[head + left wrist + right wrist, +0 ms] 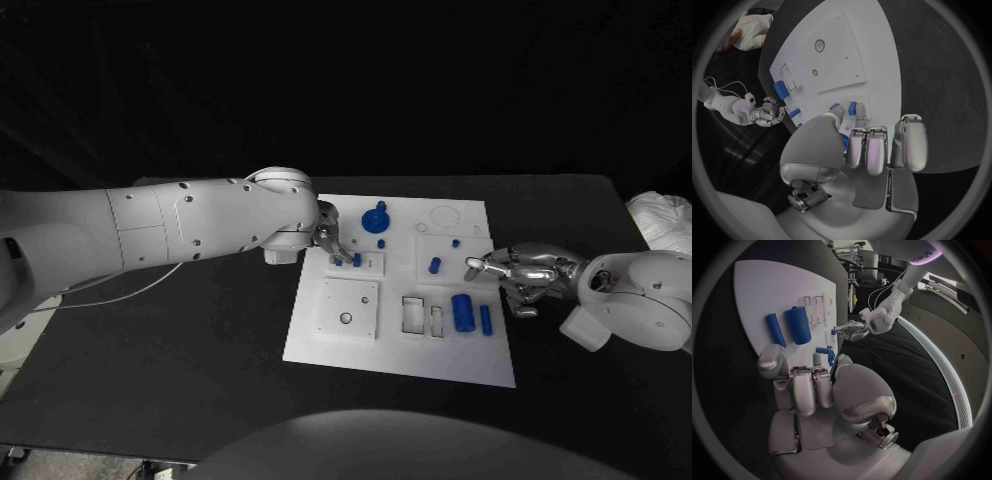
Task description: Assemble the parts on the task board
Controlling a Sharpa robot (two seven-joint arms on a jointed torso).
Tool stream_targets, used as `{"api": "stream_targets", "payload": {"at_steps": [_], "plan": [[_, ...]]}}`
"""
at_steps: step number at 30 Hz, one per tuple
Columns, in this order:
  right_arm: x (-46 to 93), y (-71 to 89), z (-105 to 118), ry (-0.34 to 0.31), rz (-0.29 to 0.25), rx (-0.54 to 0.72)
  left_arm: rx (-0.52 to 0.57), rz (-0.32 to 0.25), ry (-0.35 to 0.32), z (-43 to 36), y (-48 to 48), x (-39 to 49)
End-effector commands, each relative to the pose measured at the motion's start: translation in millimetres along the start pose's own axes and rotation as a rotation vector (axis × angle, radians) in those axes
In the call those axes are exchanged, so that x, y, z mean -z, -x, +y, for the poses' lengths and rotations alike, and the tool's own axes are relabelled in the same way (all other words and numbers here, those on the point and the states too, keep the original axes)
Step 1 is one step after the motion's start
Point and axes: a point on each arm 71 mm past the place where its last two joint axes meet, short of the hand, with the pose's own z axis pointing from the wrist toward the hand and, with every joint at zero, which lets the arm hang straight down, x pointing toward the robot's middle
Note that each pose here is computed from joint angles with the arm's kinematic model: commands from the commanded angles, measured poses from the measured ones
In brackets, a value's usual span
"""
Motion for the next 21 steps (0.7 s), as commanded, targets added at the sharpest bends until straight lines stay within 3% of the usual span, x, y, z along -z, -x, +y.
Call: {"api": "stream_targets", "payload": {"at_steps": [1, 13, 21], "plan": [[-0.2, -2.1, -0.2, 0.001, 0.020, 0.004, -0.037, 0.061, 0.039, 4.6, -10.5, -3.3], [-0.3, -2.3, -0.6, 0.002, 0.022, 0.003, -0.040, 0.045, 0.049, 8.1, -10.1, -3.2], [0.1, -1.8, -1.5, 0.000, 0.021, 0.002, -0.033, 0.035, 0.036, 14.5, -8.7, -1.1]]}}
